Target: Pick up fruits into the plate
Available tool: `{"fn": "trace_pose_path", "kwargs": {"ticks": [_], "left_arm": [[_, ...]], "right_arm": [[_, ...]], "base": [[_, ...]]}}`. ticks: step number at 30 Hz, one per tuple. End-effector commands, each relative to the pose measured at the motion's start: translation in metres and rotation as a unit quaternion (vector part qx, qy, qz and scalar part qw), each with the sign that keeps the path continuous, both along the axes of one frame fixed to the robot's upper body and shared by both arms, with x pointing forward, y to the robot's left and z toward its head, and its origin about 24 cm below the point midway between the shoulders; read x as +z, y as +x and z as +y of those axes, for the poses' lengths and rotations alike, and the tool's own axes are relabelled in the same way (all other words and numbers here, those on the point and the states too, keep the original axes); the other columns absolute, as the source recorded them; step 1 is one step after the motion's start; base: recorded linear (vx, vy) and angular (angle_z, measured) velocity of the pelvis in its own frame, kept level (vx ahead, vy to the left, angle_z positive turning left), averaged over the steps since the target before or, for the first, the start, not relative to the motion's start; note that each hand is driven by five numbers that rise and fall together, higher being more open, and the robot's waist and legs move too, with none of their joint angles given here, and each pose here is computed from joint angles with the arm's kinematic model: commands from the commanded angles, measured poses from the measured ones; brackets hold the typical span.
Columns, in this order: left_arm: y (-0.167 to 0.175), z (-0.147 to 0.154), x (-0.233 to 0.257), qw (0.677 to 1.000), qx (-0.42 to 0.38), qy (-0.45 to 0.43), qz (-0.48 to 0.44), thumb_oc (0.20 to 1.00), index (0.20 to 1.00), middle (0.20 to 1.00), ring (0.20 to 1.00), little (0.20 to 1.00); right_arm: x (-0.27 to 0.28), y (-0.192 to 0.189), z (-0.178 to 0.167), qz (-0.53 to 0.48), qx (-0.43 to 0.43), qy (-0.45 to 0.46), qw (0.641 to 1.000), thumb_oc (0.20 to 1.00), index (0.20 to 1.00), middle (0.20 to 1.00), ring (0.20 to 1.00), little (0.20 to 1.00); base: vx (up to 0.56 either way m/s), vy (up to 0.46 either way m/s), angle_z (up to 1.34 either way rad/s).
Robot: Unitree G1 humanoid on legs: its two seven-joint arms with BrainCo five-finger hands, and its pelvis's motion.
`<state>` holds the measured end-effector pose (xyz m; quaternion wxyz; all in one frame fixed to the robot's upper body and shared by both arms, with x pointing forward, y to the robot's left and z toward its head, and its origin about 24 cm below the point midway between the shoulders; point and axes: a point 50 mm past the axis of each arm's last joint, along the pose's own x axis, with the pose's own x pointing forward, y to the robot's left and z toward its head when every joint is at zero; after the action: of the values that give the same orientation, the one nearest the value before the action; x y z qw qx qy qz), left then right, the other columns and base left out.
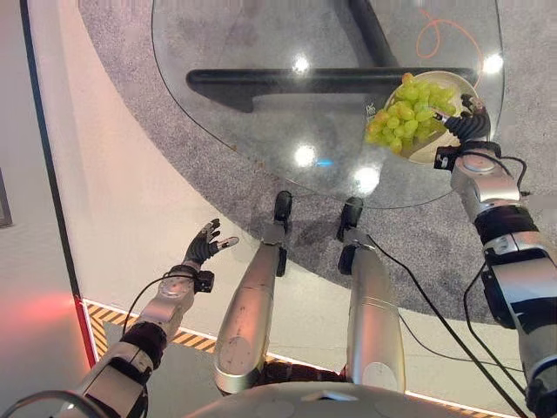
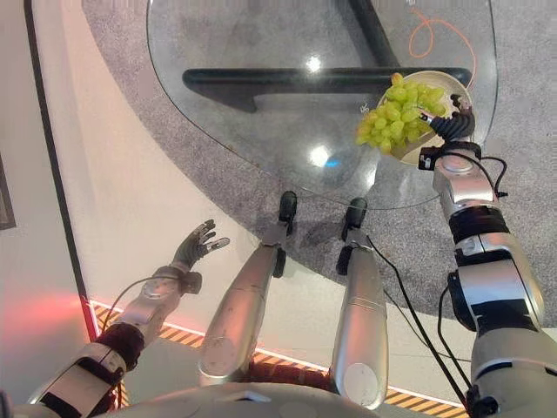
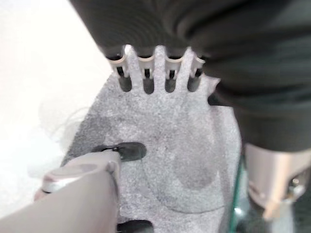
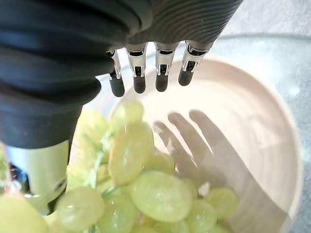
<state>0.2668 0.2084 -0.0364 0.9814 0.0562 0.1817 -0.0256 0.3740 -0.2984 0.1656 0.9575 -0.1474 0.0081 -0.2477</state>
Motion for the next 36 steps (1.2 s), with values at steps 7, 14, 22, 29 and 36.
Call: {"fn": "trace_pose_path", "kwargs": {"ticks": [7, 14, 22, 29, 36], "left_arm": [[-0.031, 0.024, -0.030, 0.997, 0.052, -0.031, 0.052, 1.000, 1.000, 1.000, 1.000, 1.000], [-0.071, 0.030, -0.065, 0.982, 0.085, -0.067, 0.152, 1.000, 1.000, 1.000, 1.000, 1.000], [-0.147, 0.021, -0.112, 0.947, 0.075, -0.046, 0.309, 1.000, 1.000, 1.000, 1.000, 1.000], [-0.179, 0.018, -0.125, 0.919, 0.086, -0.044, 0.381, 1.000, 1.000, 1.000, 1.000, 1.000], [-0.197, 0.012, -0.131, 0.900, 0.096, -0.053, 0.421, 1.000, 1.000, 1.000, 1.000, 1.000]], "right_arm": [[-0.051, -0.040, -0.010, -0.055, -0.012, 0.065, 0.996, 1.000, 1.000, 1.000, 1.000, 1.000], [-0.131, -0.090, -0.004, 0.006, 0.000, 0.137, 0.991, 1.000, 1.000, 1.000, 1.000, 1.000], [-0.258, -0.180, 0.035, 0.228, 0.016, 0.264, 0.937, 1.000, 1.000, 1.000, 1.000, 1.000], [-0.313, -0.249, 0.070, 0.382, 0.034, 0.332, 0.862, 1.000, 1.000, 1.000, 1.000, 1.000], [-0.335, -0.306, 0.084, 0.522, 0.029, 0.328, 0.787, 1.000, 1.000, 1.000, 1.000, 1.000]], "base": [[0.03, 0.042, -0.06], [0.12, 0.028, -0.06], [0.20, 0.029, -0.01], [0.10, 0.053, 0.04], [0.03, 0.056, -0.04]]}}
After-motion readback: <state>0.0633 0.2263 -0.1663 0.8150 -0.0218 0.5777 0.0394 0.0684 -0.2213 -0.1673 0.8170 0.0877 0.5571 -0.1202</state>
